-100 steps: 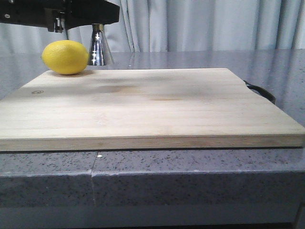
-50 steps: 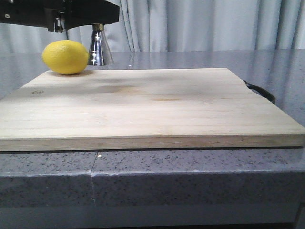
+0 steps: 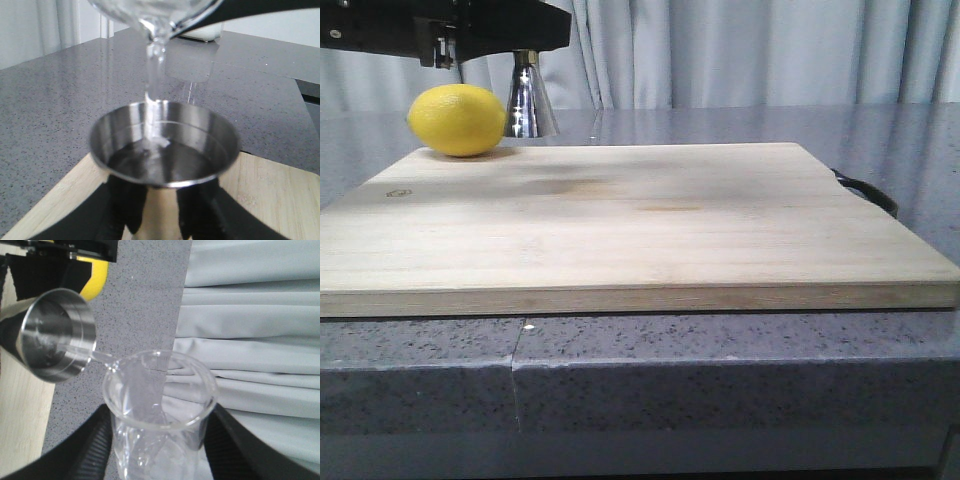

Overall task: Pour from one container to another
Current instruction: 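Tilt the beaker with the right gripper, pouring liquid into the jigger, then tilt the beaker upright and carry it back with the right gripper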

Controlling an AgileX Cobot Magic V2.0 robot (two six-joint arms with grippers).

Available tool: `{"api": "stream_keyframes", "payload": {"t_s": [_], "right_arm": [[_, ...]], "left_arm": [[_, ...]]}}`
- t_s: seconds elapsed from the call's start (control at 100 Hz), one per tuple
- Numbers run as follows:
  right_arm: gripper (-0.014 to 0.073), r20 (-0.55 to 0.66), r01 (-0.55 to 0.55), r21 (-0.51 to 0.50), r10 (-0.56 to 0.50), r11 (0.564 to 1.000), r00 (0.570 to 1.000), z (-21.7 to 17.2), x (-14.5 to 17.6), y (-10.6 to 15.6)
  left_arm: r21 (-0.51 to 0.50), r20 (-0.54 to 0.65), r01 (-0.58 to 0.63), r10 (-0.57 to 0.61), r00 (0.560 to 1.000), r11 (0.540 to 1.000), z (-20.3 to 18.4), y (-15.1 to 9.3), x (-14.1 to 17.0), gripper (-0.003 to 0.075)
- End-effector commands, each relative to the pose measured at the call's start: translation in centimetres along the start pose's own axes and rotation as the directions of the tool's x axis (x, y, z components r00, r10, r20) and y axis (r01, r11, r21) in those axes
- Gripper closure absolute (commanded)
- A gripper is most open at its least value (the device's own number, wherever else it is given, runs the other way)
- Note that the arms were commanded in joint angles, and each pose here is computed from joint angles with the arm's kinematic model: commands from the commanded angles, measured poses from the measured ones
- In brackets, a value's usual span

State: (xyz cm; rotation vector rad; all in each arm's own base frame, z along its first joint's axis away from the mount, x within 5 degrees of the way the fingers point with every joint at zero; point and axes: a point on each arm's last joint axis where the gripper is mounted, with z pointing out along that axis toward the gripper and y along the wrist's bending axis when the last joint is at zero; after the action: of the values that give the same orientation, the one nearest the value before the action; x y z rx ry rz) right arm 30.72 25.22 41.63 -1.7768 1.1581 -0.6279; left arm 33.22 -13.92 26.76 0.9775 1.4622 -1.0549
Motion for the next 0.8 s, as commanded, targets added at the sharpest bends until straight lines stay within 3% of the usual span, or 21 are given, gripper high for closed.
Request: {"api": "stream_keyframes", "payload": {"t_s": [0.0, 0.13, 0.22, 0.32, 0.55, 0.79], "right_arm": [[0.0268, 0.032, 0.010, 0.158, -0.015, 0.987, 0.999, -2.9, 0.1, -2.7], [0.0268, 0.040, -0.019, 0.156, 0.013, 0.988, 0.999, -2.9, 0.1, -2.7], [0.0268, 0.076, -0.219, 0.140, 0.210, 0.966, 0.975, -2.9, 0.0, -2.7], [0.0268, 0.096, -0.444, 0.110, 0.435, 0.889, 0.895, -2.9, 0.1, -2.5], [0.0268, 0.110, -0.639, 0.096, 0.630, 0.763, 0.769, -3.1, 0.7, -2.7], [0.0268, 0.108, -0.827, 0.100, 0.821, 0.553, 0.561, -3.4, 3.9, -3.1]], "left_arm": [[0.067, 0.149, -0.046, 0.035, 0.988, 0.997, -0.2, -1.2, -3.2, 0.0498], [0.067, 0.149, -0.046, 0.035, 0.988, 0.997, -0.2, -1.2, -3.2, 0.0498], [0.067, 0.149, -0.046, 0.035, 0.988, 0.997, -0.2, -1.2, -3.2, 0.0498], [0.067, 0.149, -0.046, 0.035, 0.988, 0.997, -0.2, -1.2, -3.2, 0.0498], [0.067, 0.149, -0.046, 0.035, 0.988, 0.997, -0.2, -1.2, -3.2, 0.0498], [0.067, 0.149, -0.046, 0.035, 0.988, 0.997, -0.2, -1.2, -3.2, 0.0498]]}}
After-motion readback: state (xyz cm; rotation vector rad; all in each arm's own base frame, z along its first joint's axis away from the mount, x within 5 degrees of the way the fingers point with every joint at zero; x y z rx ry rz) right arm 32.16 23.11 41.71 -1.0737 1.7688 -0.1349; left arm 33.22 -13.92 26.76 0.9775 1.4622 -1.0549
